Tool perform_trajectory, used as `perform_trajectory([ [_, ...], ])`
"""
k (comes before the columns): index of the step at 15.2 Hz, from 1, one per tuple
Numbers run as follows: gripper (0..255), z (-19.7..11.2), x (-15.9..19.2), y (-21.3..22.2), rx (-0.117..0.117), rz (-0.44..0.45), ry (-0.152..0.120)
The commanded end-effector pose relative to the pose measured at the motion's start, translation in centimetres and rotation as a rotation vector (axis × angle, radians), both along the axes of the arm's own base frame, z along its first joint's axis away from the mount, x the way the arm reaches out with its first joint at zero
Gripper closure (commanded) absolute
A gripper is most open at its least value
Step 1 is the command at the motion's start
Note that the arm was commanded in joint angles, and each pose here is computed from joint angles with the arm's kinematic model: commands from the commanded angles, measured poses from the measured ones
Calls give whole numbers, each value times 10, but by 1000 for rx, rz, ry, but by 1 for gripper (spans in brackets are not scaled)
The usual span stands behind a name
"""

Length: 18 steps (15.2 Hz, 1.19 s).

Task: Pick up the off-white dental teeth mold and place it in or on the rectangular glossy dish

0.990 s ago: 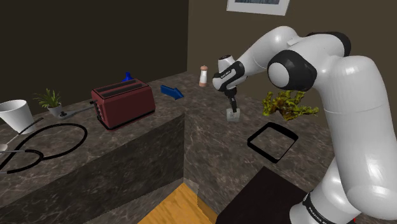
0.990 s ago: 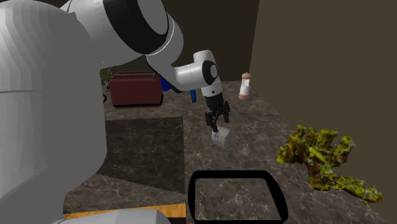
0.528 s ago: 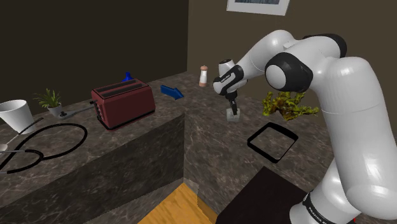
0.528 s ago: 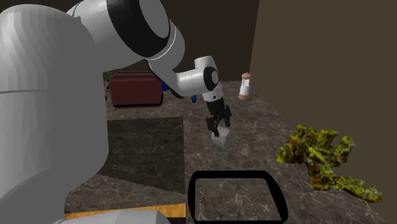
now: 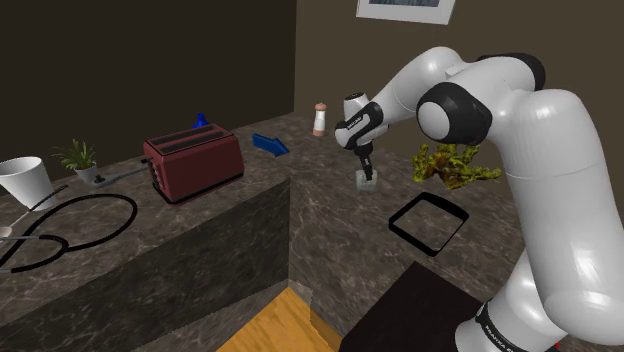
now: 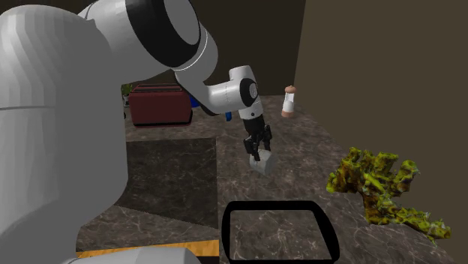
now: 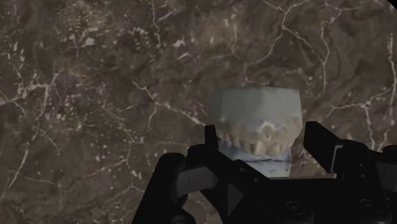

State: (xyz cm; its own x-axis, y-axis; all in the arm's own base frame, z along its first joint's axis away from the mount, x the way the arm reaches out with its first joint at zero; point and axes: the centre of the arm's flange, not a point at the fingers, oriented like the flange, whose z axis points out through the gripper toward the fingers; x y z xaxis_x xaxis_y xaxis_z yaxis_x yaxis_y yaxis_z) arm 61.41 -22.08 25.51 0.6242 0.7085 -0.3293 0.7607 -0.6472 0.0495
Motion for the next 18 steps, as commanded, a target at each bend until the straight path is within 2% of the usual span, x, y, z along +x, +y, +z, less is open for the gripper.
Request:
perform_trajectory([
  [1, 255, -2, -1, 0, 0, 0, 3],
  [6, 255, -1, -1, 0, 0, 0, 3],
  [18, 255, 62, -1, 0, 0, 0, 3],
])
